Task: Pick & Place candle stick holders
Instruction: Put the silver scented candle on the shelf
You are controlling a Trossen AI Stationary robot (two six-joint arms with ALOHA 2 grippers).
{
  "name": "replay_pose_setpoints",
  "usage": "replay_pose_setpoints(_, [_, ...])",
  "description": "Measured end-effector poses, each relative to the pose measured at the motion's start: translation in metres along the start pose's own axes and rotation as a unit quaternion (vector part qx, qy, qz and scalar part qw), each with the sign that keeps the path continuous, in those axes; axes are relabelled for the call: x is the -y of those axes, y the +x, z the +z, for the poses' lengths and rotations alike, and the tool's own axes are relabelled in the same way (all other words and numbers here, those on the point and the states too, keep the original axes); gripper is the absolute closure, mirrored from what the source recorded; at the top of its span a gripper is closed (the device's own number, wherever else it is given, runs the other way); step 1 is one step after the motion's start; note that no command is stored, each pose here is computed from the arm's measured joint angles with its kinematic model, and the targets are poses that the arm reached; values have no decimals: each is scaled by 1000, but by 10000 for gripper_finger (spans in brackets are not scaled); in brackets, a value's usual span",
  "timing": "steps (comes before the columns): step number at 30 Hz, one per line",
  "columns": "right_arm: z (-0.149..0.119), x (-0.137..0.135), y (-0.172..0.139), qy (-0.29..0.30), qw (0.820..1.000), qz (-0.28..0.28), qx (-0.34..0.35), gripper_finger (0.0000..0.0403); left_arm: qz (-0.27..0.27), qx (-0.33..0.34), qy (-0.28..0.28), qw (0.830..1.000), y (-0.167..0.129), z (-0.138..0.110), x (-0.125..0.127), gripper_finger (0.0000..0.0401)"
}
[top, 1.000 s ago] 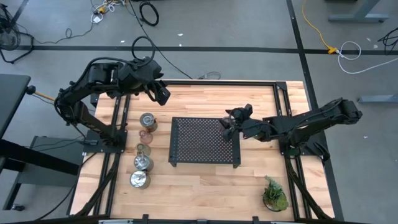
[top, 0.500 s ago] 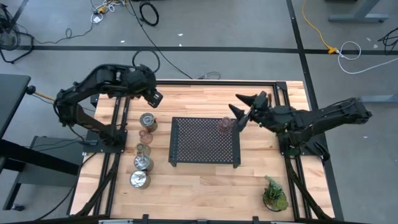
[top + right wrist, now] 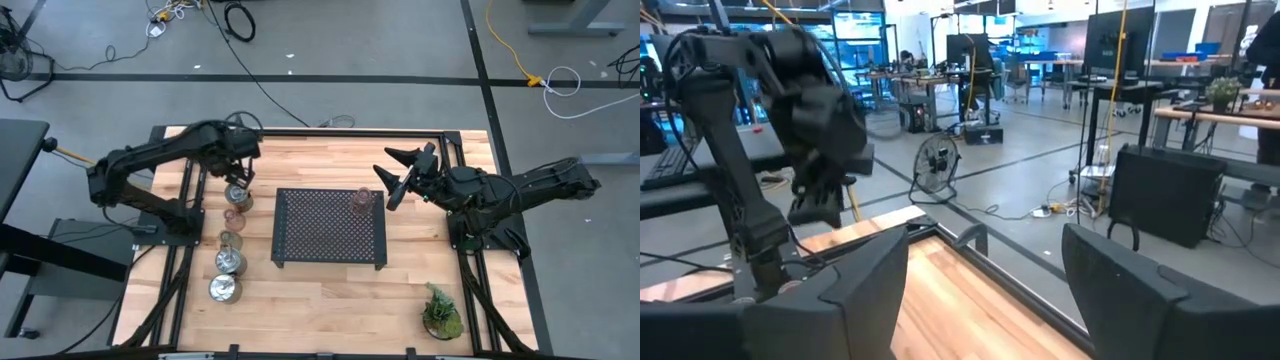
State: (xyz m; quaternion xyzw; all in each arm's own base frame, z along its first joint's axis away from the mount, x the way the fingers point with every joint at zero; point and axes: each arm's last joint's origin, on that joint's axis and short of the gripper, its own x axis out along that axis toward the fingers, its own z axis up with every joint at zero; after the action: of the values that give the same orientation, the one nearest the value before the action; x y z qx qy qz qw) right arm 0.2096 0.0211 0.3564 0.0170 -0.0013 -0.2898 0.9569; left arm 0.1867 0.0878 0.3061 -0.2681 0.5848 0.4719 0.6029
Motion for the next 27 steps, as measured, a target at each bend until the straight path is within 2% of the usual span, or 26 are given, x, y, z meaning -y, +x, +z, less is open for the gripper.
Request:
replay_pose_setpoints(6, [0,0,0,-1,1000,2,0,137,-18,-32,-28,999,36,-2,6,211])
replay_pose_setpoints(13, [0,-1,0,-1,1000,22,-2,137,-31,-24,-21,999,42,-3,11,206])
replay_pose_setpoints(18, [-1,-1,0,-5,1000,22,-4,137,-26,-19,-28,999,42,-3,11,171])
replay_pose_setpoints(27, [-4,-1,0,-16,999,22,-16,137,-21,-22,-93,995,45,-3,12,91])
